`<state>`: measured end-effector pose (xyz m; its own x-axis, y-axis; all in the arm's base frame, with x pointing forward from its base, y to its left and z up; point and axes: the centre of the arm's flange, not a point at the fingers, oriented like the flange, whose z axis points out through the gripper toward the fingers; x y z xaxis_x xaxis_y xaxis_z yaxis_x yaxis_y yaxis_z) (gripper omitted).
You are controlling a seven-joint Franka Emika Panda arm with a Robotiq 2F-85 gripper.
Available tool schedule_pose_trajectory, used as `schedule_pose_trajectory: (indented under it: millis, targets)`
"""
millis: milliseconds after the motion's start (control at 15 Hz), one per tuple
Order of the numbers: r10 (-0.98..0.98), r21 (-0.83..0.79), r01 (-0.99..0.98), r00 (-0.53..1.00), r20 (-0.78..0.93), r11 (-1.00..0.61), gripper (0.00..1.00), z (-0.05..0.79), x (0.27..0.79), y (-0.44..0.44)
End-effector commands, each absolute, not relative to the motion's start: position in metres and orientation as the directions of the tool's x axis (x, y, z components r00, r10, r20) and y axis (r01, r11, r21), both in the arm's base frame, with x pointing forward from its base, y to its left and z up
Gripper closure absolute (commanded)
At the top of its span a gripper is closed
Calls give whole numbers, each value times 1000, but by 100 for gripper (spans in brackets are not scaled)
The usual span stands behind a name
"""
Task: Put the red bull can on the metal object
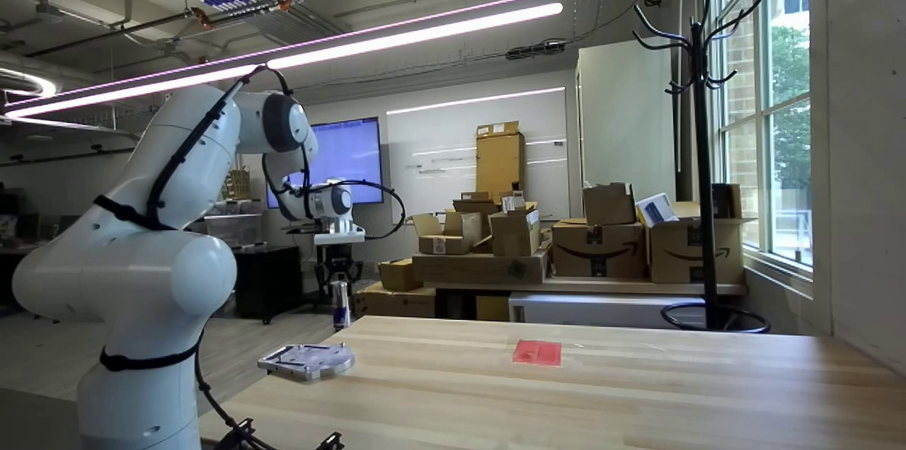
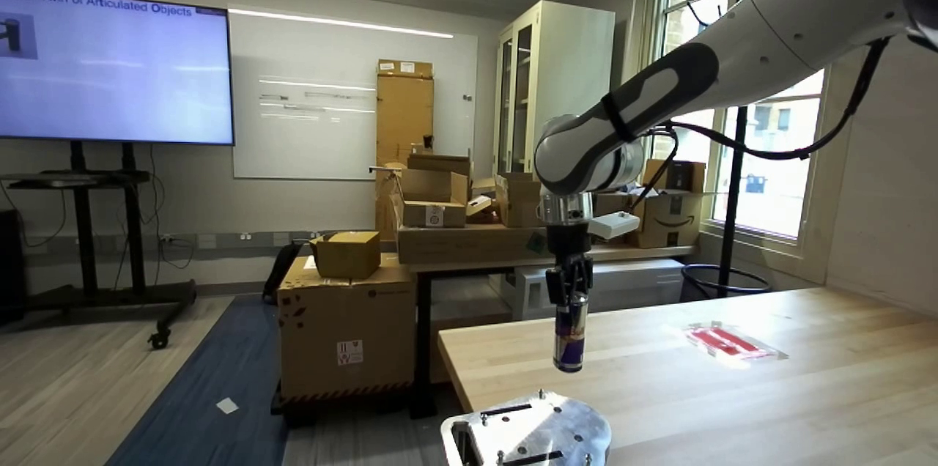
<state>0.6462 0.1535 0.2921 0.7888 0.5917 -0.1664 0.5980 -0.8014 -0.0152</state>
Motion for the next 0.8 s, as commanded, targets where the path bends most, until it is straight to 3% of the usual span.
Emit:
schedule_pose_trajectory:
  millis: [0, 733]
  targets:
    - [665, -44, 672, 720, -197, -740, 67, 284, 627, 169]
    - [750, -145, 738, 632, -193, -659, 67, 238, 623, 206]
